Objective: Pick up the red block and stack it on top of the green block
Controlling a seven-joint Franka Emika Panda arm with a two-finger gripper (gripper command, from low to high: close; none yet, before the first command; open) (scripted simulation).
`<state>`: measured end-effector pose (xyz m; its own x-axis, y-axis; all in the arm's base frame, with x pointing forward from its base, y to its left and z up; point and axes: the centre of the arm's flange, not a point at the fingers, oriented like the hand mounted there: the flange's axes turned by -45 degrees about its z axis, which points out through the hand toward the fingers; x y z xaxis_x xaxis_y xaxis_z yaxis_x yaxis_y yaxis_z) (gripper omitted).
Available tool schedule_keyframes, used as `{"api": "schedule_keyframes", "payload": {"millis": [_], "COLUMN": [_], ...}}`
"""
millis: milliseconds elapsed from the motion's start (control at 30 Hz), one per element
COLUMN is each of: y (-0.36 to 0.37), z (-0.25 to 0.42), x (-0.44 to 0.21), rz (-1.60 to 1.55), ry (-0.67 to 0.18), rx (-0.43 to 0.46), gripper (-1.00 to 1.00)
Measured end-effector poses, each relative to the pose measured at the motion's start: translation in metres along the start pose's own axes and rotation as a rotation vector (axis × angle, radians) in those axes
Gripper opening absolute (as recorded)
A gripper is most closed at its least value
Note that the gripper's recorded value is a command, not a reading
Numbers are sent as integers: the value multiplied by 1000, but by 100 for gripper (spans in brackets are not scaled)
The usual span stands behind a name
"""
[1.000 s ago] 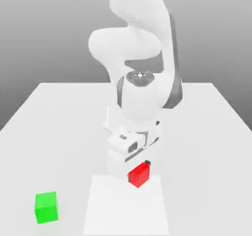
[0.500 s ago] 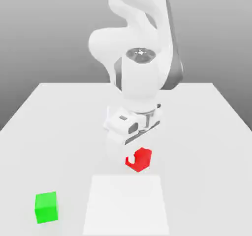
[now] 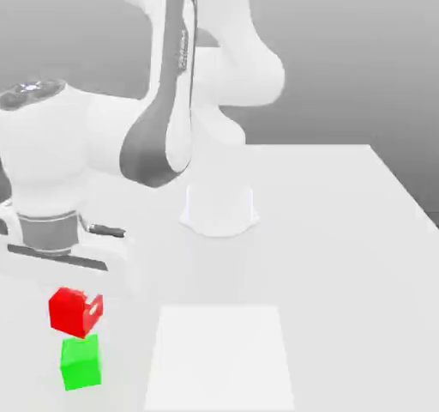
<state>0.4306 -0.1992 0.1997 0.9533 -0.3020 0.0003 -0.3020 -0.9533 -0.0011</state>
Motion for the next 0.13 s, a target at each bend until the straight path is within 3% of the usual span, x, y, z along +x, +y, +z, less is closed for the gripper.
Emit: {"api": "schedule_keyframes", "payload": {"millis": [33,133], "y": [0,0], "z": [11,11], "x": [0,0], "rz": [2,2], "ry": [0,0], "rx": [0,0], "gripper": [100,100]}}
